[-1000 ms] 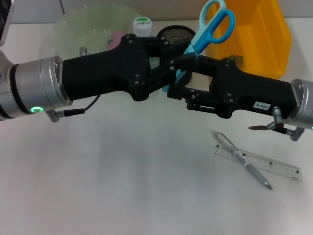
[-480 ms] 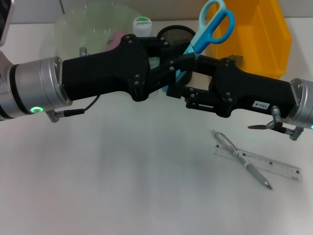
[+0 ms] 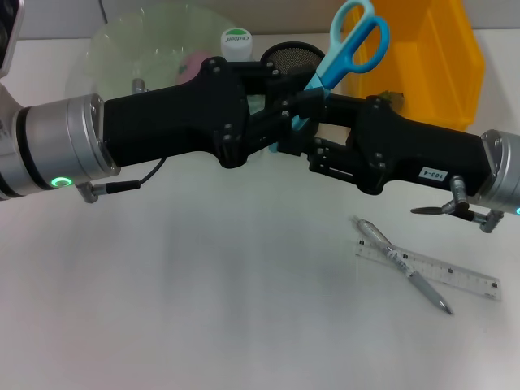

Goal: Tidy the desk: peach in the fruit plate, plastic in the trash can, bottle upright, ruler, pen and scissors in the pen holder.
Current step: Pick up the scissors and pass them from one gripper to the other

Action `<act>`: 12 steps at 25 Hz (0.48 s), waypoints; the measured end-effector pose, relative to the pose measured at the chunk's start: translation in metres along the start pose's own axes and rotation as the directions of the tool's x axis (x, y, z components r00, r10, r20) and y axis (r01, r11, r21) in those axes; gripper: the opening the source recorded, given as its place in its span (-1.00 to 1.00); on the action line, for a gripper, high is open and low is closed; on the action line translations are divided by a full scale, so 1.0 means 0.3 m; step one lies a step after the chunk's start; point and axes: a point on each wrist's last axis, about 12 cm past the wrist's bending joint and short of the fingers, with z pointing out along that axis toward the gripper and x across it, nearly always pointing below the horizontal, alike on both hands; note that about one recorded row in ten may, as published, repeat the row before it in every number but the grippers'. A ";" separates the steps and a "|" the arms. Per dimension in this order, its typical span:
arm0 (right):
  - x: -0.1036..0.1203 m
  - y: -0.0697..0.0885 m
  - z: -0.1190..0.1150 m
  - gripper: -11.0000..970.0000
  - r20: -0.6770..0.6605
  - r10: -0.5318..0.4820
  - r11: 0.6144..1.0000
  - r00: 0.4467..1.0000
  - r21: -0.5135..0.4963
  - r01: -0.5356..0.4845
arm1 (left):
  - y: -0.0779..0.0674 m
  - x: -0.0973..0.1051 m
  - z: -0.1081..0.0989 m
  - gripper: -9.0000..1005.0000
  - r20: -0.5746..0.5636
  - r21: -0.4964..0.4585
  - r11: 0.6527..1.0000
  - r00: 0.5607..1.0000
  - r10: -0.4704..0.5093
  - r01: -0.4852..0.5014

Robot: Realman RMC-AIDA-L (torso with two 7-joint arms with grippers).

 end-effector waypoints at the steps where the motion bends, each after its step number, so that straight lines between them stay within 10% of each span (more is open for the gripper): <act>1: 0.000 0.000 -0.001 0.22 0.001 0.000 1.000 1.000 0.001 0.000 | 0.000 0.000 0.000 -0.52 0.000 0.000 1.000 1.000 0.000 0.000; 12: 0.000 0.001 0.001 -0.23 -0.001 -0.003 1.000 1.000 -0.004 0.003 | 0.000 -0.001 -0.002 -0.52 -0.001 0.001 1.000 1.000 0.001 -0.001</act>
